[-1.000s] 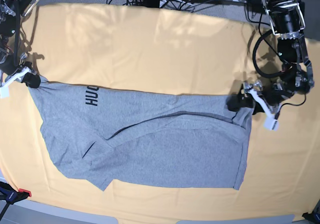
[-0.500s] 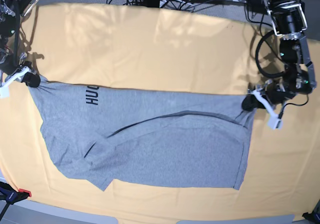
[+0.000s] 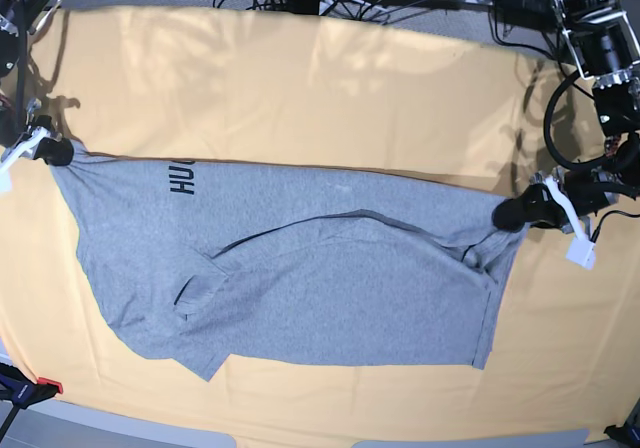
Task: Layout the t-shirt on the table in an organized manner, then fold the t-shirt properly
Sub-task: 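Pull both held corners away from the hem to straighten the shirt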
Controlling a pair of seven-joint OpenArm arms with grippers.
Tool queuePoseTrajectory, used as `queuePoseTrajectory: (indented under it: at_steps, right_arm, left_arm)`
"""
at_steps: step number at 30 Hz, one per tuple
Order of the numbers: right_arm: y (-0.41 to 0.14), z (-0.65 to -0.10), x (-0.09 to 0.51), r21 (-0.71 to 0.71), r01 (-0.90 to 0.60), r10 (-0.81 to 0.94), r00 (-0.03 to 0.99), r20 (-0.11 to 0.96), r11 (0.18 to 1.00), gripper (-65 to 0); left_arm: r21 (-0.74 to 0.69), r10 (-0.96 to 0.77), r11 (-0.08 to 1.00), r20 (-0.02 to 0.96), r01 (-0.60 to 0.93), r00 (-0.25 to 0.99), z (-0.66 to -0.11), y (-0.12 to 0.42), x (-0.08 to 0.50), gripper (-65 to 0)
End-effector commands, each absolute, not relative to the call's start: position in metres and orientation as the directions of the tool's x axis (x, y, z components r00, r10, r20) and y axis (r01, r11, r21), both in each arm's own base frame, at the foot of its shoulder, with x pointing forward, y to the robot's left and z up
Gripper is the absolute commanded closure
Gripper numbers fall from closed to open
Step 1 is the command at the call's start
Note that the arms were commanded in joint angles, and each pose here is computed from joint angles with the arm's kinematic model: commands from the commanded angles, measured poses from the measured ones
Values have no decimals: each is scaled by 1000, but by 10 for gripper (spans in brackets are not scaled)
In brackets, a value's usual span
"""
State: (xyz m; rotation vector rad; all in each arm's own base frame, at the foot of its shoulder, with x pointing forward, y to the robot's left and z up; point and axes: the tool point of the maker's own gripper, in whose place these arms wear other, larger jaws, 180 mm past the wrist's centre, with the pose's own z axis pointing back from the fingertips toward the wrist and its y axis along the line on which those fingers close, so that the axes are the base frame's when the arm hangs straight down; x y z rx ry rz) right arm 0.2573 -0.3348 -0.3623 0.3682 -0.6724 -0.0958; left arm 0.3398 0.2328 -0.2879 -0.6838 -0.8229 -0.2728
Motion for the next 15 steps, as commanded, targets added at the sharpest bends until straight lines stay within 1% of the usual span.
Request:
queuePoseTrajectory:
  at_steps: [1, 5, 10, 15]
  right_arm:
    - [-344, -345, 262, 331, -55, -178, 754, 633, 942, 0]
    - [-344, -339, 248, 265, -83, -109, 766, 633, 961, 0]
    - [-336, -323, 235, 167, -148, 4, 758, 652, 975, 0]
    - [-333, -338, 202, 156, -154, 35, 812, 582, 976, 0]
  left_arm:
    - [-416, 29, 764, 786, 494, 617, -267, 244, 346, 0]
    - [-421, -4, 737, 779, 528, 627, -258, 250, 334, 0]
    - [-444, -96, 692, 725, 570, 682, -271, 236, 320, 0]
    - [-493, -95, 665, 690, 561, 718, -278, 235, 302, 0]
